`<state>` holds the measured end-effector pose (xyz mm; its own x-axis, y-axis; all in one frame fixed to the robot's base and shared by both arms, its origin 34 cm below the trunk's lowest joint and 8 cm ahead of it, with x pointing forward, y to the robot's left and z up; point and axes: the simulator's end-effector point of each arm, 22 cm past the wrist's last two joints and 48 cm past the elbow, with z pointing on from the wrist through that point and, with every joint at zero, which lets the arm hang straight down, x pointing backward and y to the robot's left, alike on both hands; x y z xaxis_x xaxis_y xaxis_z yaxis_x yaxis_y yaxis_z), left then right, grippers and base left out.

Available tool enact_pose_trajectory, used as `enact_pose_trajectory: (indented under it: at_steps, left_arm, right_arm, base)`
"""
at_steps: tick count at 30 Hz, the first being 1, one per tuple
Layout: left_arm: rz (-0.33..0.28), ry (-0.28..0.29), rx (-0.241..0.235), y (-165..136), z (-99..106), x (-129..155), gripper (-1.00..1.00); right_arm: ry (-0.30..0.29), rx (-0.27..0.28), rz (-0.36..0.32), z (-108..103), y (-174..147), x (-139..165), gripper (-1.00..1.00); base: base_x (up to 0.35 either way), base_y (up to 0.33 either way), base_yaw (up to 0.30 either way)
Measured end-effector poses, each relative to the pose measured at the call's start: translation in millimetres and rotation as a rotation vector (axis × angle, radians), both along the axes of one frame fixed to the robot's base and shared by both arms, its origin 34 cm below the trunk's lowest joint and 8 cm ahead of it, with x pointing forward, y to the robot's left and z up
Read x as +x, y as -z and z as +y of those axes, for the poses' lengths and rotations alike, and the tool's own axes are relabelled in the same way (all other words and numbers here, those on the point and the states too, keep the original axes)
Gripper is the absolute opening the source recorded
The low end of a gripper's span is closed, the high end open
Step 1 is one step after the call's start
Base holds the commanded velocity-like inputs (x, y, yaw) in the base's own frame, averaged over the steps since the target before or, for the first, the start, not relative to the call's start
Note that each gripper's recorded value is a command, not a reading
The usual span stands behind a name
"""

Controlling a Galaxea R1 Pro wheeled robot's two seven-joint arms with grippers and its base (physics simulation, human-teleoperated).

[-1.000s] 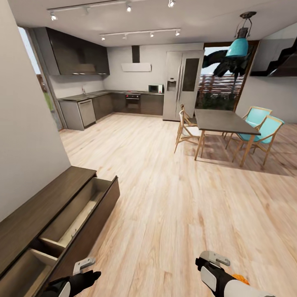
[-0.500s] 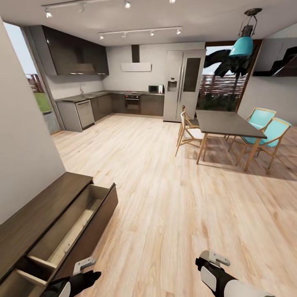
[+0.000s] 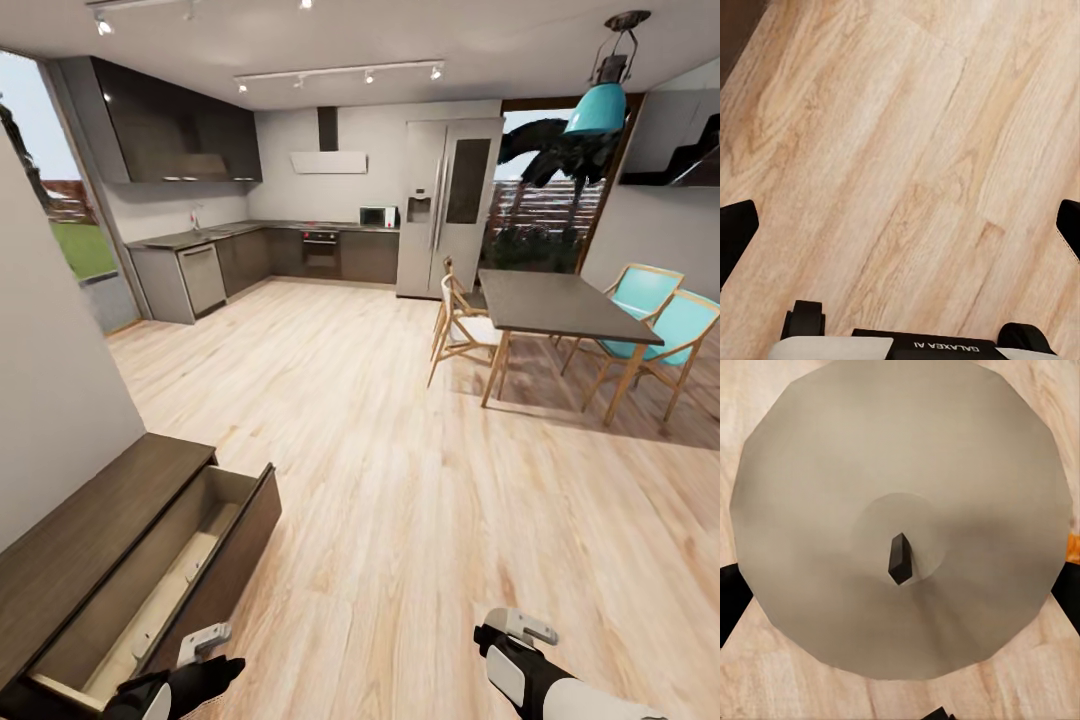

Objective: Place each of the two pumpkins and all three candles from the living room inside a cabinet in the living room (use any cabinet), then make sure every cabinet is closed, and position the cauldron so it is next to a table in the living room.

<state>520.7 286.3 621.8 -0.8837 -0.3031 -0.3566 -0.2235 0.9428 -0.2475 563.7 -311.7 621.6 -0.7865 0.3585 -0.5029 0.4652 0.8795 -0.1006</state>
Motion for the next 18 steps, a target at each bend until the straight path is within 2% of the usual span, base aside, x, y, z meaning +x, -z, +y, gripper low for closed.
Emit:
enact_pose_trajectory:
  at_steps: [18]
  left_arm:
    - [0.0,0.001,0.0,0.0,-0.1,0.0,1.0]
  right_arm:
    - [0.0,0.0,0.001,-0.1,0.1,-0.3,-1.0]
  base:
    - [0.325,0.0,0.0]
